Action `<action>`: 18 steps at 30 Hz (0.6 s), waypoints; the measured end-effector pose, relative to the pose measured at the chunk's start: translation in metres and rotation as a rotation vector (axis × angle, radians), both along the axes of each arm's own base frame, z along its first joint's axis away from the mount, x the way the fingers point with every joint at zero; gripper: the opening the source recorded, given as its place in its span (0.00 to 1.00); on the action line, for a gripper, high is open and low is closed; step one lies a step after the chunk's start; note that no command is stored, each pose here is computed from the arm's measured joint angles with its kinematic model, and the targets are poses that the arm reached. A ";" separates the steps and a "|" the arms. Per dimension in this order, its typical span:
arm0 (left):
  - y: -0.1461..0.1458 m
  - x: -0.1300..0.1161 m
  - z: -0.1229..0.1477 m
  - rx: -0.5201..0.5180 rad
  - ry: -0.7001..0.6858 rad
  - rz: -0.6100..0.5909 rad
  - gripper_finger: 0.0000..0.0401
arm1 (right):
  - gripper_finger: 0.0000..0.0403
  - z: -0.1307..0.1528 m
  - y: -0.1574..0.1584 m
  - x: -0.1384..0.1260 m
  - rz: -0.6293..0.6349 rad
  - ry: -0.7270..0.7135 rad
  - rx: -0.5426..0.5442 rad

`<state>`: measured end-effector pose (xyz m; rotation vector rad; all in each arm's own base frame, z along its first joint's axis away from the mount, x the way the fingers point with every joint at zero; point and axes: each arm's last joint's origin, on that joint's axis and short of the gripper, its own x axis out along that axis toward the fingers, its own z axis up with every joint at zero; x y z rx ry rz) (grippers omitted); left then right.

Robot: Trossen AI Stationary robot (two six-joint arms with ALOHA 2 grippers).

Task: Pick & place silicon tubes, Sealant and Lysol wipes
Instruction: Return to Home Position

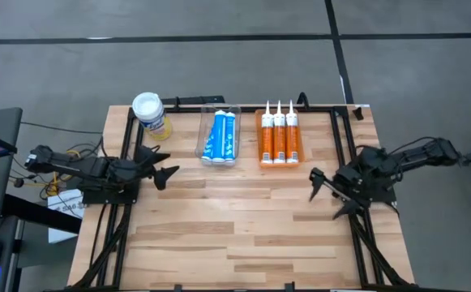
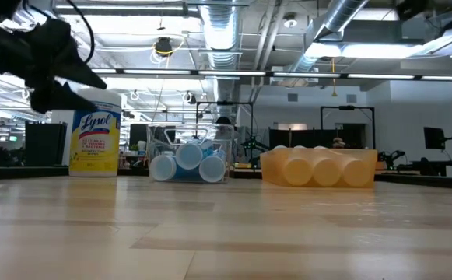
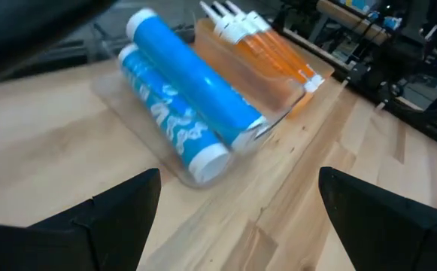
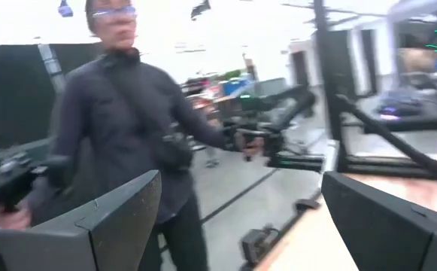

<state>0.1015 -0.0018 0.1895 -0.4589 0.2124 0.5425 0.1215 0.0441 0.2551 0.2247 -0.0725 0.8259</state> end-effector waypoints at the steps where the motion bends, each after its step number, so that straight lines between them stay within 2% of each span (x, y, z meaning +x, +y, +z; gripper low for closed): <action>1: 0.000 0.000 -0.003 -0.010 0.000 0.001 0.89 | 0.89 -0.004 -0.003 0.003 -0.026 0.018 0.010; 3: 0.000 -0.001 -0.007 -0.023 0.000 -0.003 0.89 | 0.89 -0.011 -0.010 0.010 -0.043 0.027 0.011; 5: 0.000 -0.001 -0.007 -0.025 -0.001 -0.006 0.89 | 0.89 -0.014 -0.017 0.012 -0.001 -0.007 -0.015; 7: 0.000 -0.001 -0.007 -0.016 0.004 -0.009 0.89 | 0.89 -0.011 -0.026 0.012 0.029 -0.052 -0.042; 12: 0.001 -0.002 -0.007 0.005 0.004 0.012 0.89 | 0.89 -0.008 -0.041 0.010 0.068 -0.054 -0.052; 18: 0.002 -0.005 -0.004 0.008 -0.030 0.031 0.89 | 0.89 0.001 -0.045 -0.003 0.024 -0.054 0.011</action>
